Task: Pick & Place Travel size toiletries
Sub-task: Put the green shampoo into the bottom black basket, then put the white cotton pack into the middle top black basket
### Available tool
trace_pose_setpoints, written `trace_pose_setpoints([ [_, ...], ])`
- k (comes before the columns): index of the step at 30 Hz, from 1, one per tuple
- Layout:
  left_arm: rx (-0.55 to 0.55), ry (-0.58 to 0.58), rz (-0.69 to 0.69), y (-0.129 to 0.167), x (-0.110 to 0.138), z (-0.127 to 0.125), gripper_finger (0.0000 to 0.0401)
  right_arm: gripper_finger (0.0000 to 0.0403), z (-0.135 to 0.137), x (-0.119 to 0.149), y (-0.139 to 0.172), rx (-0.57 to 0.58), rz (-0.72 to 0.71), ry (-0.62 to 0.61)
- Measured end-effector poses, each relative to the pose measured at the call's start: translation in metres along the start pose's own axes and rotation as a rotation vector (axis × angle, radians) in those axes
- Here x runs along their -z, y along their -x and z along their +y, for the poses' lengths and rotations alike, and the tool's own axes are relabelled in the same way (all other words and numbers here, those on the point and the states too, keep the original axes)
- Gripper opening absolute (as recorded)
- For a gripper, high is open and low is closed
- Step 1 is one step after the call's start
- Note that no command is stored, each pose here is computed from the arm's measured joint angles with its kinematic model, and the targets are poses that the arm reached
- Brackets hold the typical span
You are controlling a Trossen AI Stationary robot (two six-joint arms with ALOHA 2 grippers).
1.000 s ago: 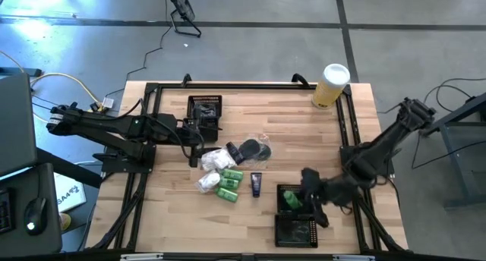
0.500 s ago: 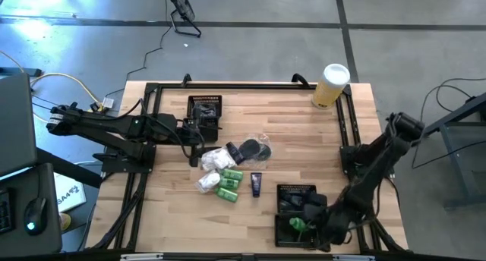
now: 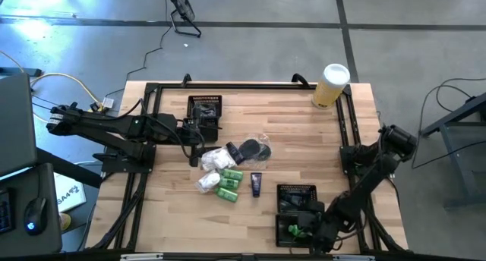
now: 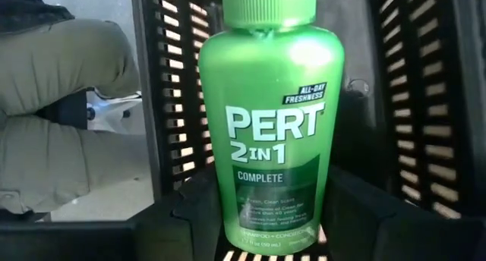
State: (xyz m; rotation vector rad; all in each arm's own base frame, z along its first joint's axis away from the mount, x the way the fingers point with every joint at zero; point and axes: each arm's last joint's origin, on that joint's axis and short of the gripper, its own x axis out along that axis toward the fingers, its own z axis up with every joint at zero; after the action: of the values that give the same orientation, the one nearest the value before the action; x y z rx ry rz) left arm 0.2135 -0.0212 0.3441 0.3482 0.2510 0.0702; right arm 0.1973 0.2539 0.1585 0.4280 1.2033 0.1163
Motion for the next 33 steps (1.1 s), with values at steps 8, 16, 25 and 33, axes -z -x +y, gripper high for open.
trace_pose_setpoints([
  [8, 0.003, -0.003, 0.008, 0.0, 0.001, 0.0, 0.0277, 0.021, -0.003, -0.006, 0.0, 0.003, -0.01, -0.004],
  [16, 0.003, -0.006, 0.009, 0.0, 0.001, 0.0, 0.0277, 0.0179, -0.003, -0.016, 0.02, -0.035, -0.048, 0.061],
  [25, 0.005, -0.007, 0.015, 0.0, 0.001, -0.001, 0.0277, 0.0104, -0.012, -0.039, 0.095, -0.057, -0.323, 0.22],
  [33, 0.018, 0.078, 0.066, -0.005, 0.007, -0.003, 0.0277, 0.004, -0.031, -0.057, 0.145, 0.001, -0.535, 0.439],
])
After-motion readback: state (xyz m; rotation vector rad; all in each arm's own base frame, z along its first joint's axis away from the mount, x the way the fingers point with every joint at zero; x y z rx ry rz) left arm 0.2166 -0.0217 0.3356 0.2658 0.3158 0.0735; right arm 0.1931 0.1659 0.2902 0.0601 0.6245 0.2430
